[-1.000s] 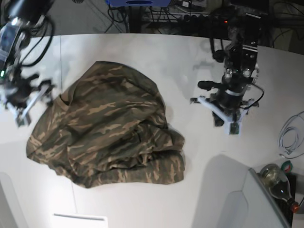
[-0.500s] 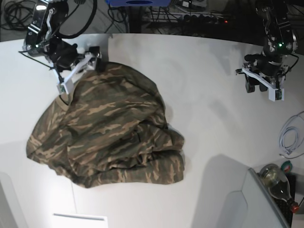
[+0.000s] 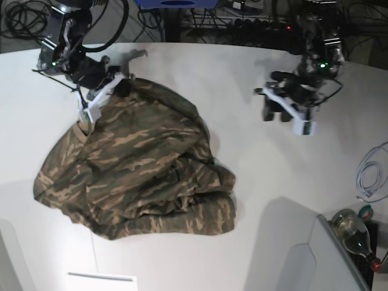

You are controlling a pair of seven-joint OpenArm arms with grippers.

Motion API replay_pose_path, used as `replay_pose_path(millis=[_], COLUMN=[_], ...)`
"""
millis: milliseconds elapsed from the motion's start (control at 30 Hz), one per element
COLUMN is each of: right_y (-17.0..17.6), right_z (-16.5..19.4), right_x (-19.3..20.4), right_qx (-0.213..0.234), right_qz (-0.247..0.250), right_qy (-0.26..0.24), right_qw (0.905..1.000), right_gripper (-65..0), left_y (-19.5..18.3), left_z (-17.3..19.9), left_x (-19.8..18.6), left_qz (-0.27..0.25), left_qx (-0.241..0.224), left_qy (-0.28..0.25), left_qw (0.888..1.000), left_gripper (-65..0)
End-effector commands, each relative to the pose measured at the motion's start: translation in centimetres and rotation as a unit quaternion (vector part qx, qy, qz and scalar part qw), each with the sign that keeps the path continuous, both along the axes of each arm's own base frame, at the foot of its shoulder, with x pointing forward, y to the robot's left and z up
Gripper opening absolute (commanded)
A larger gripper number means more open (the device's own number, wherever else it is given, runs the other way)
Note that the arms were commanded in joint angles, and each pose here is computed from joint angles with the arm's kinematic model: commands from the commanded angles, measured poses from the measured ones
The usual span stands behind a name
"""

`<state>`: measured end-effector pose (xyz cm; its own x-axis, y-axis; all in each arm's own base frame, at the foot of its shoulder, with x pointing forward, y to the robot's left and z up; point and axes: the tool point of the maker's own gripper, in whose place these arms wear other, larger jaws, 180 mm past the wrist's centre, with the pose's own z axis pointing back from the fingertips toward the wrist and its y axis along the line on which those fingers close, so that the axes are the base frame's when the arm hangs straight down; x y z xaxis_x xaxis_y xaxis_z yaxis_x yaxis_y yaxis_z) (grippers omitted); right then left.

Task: Layout the t-shirt on the table in an organized manner, then fold the t-shirt properly
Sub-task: 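Grasp the shirt edge with the left gripper and pull it away from the right gripper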

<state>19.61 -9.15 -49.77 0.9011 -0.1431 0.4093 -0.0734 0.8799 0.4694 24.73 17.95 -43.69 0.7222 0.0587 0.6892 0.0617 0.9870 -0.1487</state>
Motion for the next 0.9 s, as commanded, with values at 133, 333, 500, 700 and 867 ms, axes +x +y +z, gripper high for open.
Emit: replay_pose_path(millis=[133, 333, 500, 700, 867], right_y=[-1.3, -3.5, -4.6, -5.8, -6.8], right_z=[2.5, 2.8, 2.3, 2.2, 2.1], right_x=[-0.3, -1.1, -2.4, -3.0, -3.4], right_qx=[-0.027, -0.059, -0.072, -0.087, -0.099], right_qz=[0.020, 0.029, 0.035, 0.045, 0.051], right_qy=[-0.046, -0.046, -0.034, -0.027, -0.022], right_qw=[0.9983, 0.9967, 0.9962, 0.9949, 0.9935], right_gripper=[-65.0, -64.8, -64.8, -64.8, -65.0], left_y=[-5.2, -9.9, -10.6, -11.8, -11.4], left_z=[-2.0, -2.7, -0.3, 3.3, 2.8], left_x=[1.5, 4.0, 8.4, 10.9, 11.7], left_qz=[-0.023, -0.032, -0.035, -0.067, -0.062], left_qx=[-0.053, -0.102, -0.109, -0.097, -0.095], left_qy=[0.013, 0.020, -0.018, -0.052, -0.045], left_qw=[0.998, 0.994, 0.993, 0.992, 0.993], left_gripper=[-38.3, -38.2, -38.2, -38.2, -38.3])
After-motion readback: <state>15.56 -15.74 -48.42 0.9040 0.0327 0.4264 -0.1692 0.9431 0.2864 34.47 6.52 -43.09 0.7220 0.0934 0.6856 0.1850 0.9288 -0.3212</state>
